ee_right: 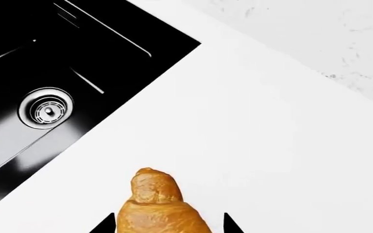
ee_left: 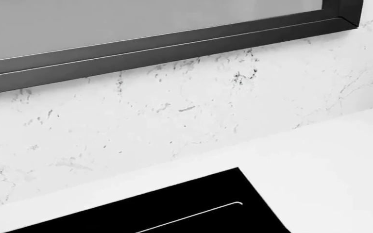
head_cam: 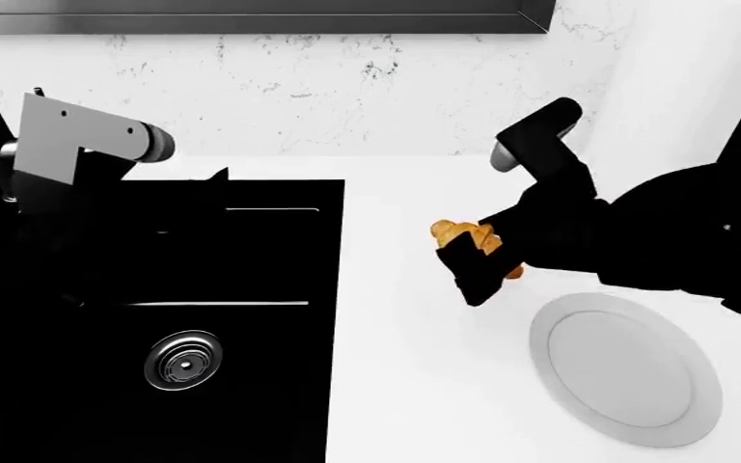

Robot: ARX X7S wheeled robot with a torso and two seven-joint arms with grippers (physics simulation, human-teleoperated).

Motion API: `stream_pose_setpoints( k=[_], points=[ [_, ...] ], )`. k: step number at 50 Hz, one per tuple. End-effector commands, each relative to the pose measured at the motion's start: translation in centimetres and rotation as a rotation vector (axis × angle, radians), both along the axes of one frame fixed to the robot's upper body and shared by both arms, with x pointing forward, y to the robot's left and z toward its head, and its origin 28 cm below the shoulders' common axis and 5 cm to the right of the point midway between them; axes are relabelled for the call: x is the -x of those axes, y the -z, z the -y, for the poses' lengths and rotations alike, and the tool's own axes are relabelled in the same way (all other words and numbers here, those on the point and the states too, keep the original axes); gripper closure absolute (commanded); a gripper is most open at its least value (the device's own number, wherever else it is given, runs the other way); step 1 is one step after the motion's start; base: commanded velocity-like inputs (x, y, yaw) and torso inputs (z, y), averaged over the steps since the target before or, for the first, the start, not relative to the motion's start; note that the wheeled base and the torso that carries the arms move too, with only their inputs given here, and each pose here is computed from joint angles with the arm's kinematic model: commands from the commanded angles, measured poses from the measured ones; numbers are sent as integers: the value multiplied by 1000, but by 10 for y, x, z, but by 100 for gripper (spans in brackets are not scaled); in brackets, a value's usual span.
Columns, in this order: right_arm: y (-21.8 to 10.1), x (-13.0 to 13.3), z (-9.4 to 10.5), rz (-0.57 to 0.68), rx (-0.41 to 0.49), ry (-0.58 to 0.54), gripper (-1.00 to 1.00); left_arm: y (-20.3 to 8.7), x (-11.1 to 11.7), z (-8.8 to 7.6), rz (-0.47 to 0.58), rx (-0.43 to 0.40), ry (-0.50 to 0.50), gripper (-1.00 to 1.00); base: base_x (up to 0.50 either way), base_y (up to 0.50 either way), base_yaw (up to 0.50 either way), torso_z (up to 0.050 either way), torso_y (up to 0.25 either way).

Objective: Place the pastries on the plates.

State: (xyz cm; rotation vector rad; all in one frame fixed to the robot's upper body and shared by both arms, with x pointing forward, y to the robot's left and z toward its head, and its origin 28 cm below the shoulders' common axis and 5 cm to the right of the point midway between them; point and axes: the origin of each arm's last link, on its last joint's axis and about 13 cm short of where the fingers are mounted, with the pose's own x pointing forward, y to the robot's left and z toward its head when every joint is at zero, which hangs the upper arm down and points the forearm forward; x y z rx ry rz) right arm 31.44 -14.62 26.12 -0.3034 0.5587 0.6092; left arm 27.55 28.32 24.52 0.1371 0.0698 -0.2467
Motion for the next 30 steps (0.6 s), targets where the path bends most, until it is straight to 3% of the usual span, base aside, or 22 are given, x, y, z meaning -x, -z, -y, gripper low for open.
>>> stream_pose_setpoints(
  k=[1, 5, 13, 30],
  points=[
    [1, 12, 12, 3, 21, 47, 100, 0, -3, 0, 1, 0, 4, -100, 0, 0, 0, 0, 0],
    [0, 14, 14, 5, 26, 51, 100, 0, -3, 2, 3, 3, 3, -100, 0, 0, 0, 0, 0],
    [-22, 38, 35, 40, 47, 144, 100, 5, -3, 5, -1, 5, 2, -100, 0, 0, 0, 0, 0],
    [-9, 55, 55, -48, 101, 227, 100, -1, -5, 0, 4, -3, 6, -100, 0, 0, 0, 0, 0]
  ],
)
